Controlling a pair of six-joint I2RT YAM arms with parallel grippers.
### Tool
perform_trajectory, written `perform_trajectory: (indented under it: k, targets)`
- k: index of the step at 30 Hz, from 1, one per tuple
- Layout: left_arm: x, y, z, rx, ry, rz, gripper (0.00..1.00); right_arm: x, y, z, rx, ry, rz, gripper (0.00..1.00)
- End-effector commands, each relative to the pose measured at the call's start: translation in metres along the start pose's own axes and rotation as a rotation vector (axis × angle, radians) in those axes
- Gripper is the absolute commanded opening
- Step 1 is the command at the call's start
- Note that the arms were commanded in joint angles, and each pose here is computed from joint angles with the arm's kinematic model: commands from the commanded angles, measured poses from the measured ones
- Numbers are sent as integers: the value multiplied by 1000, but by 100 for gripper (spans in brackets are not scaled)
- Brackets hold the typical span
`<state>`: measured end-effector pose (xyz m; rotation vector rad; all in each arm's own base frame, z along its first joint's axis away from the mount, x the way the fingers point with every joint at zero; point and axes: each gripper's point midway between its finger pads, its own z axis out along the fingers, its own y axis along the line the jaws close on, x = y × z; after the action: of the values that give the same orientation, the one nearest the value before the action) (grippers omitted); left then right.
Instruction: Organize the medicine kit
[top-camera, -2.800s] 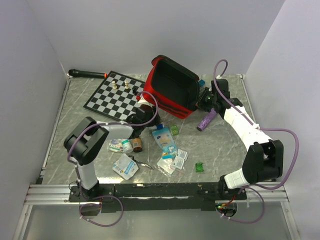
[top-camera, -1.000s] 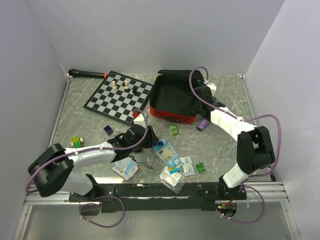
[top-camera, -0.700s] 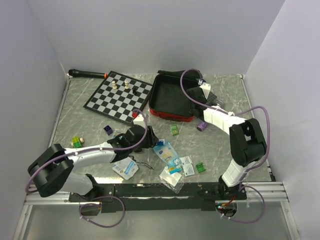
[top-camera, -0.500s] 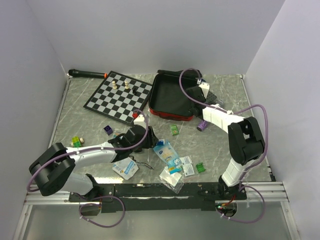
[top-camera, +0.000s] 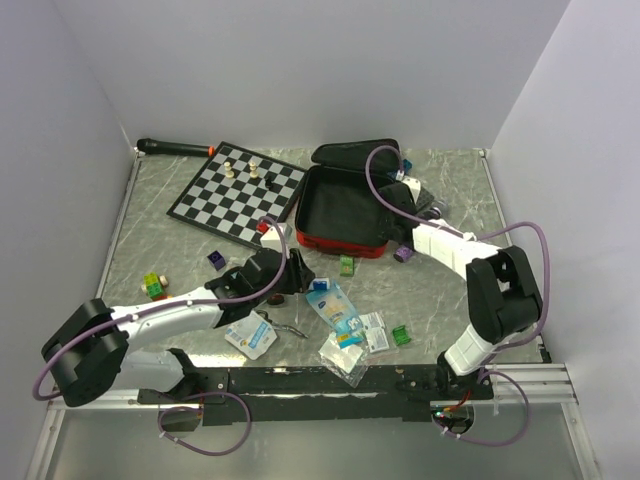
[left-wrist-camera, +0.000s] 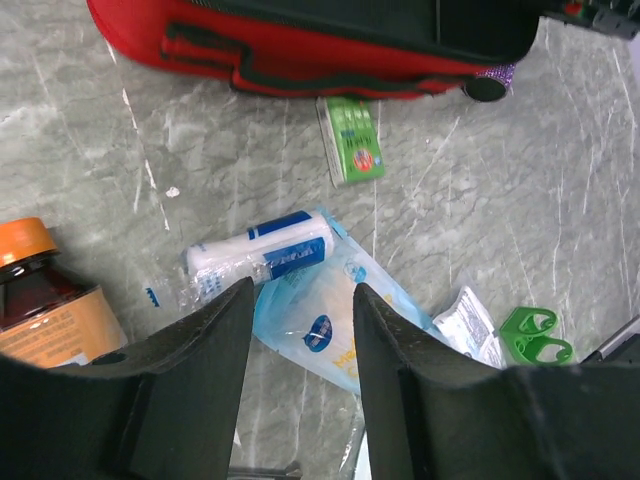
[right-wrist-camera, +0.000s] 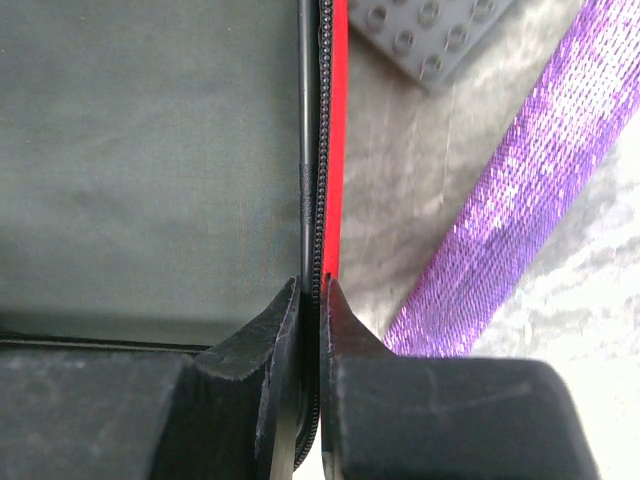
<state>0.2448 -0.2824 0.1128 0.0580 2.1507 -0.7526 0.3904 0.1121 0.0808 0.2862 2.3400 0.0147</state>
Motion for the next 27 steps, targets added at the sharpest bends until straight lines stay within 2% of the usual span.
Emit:
perform_trajectory:
  k: [1,21,27]
  targets:
    - [-19,-8,-8,0,-47,-2,50,33,0,-16,-42,106,-39,0]
    - [-25,4,-9,-80,-66,-13,53,123,1,-52,-169,241,-113,0]
    - [-27,11,-4,-141,-59,-49,54,129,10,-63,-206,249,-80,0]
